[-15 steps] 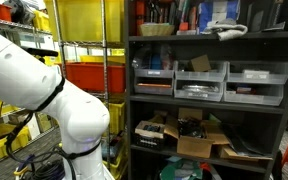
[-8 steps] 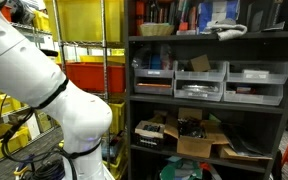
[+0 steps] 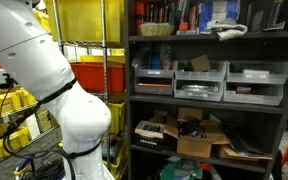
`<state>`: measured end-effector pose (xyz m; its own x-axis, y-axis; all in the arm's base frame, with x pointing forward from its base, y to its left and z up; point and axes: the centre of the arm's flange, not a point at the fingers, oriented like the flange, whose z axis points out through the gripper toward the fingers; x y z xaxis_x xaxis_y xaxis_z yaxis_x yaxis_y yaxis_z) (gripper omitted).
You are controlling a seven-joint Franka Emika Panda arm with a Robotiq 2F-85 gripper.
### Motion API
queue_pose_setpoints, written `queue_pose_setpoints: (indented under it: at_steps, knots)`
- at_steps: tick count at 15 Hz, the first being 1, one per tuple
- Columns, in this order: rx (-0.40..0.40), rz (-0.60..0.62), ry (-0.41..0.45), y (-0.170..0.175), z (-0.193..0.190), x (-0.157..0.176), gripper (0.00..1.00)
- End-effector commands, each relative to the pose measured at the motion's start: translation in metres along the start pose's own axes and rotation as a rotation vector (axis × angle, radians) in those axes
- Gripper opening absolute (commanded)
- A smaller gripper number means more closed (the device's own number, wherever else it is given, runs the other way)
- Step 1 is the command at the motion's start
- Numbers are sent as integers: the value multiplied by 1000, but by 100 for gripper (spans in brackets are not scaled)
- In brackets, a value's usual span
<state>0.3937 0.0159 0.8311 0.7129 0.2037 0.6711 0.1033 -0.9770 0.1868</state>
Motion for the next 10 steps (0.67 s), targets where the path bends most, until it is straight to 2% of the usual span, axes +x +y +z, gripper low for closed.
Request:
queue_pose_setpoints:
  at_steps: [1,10]
  knots:
    - [-13,-5,-29,5,4,33,100]
    - [112,6,-154,12,34,66,100]
